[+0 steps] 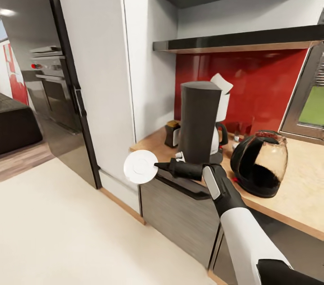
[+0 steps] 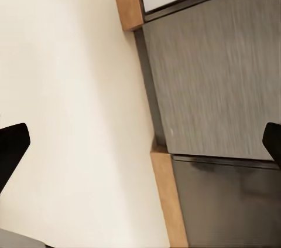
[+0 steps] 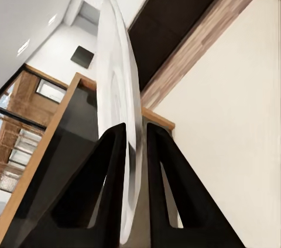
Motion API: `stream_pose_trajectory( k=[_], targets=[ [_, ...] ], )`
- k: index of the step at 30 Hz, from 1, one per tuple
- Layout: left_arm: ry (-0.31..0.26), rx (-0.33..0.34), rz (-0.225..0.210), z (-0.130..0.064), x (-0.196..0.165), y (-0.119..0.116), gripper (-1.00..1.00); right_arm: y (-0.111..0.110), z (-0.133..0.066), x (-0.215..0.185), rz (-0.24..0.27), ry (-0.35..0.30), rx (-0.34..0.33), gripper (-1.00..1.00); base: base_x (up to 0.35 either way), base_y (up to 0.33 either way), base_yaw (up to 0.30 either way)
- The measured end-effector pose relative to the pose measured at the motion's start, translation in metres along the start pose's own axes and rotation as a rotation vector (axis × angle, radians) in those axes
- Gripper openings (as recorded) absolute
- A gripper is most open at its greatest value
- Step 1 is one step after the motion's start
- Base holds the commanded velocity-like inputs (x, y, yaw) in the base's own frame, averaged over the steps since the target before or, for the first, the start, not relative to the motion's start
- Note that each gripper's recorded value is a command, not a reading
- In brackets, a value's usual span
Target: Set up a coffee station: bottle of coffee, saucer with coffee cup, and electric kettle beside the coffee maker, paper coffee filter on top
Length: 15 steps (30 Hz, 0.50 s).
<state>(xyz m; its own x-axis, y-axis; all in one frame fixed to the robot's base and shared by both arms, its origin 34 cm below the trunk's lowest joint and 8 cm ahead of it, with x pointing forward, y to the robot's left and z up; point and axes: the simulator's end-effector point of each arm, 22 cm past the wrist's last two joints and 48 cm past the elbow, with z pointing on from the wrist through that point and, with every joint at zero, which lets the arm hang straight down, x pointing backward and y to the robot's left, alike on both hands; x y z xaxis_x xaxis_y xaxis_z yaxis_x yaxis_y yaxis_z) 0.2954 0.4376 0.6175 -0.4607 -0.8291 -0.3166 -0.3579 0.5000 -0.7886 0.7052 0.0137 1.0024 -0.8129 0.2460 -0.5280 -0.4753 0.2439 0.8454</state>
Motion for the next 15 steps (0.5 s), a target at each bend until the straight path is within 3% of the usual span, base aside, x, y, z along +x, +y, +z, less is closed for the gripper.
stream_pose_trajectory(
  k=[3,11,15],
  targets=[
    [0.000,0.000,0.000,0.0000,0.0002,-0.0001,1.00,0.0000,-0.0001,-0.0001,0.000,0.000,0.000,-1.00,0.136,0.240,-0.166],
    [0.001,0.001,0.000,-0.0001,0.0003,-0.0001,1.00,0.0000,-0.0001,-0.0002,0.001,-0.001,0.000,-1.00,0.159,0.299,-0.037],
    [0.000,0.000,-0.001,0.0000,0.0002,0.0001,1.00,-0.0002,-0.0001,-0.0002,0.001,-0.001,0.000,-1.00,0.087,0.180,-0.182]
  ],
)
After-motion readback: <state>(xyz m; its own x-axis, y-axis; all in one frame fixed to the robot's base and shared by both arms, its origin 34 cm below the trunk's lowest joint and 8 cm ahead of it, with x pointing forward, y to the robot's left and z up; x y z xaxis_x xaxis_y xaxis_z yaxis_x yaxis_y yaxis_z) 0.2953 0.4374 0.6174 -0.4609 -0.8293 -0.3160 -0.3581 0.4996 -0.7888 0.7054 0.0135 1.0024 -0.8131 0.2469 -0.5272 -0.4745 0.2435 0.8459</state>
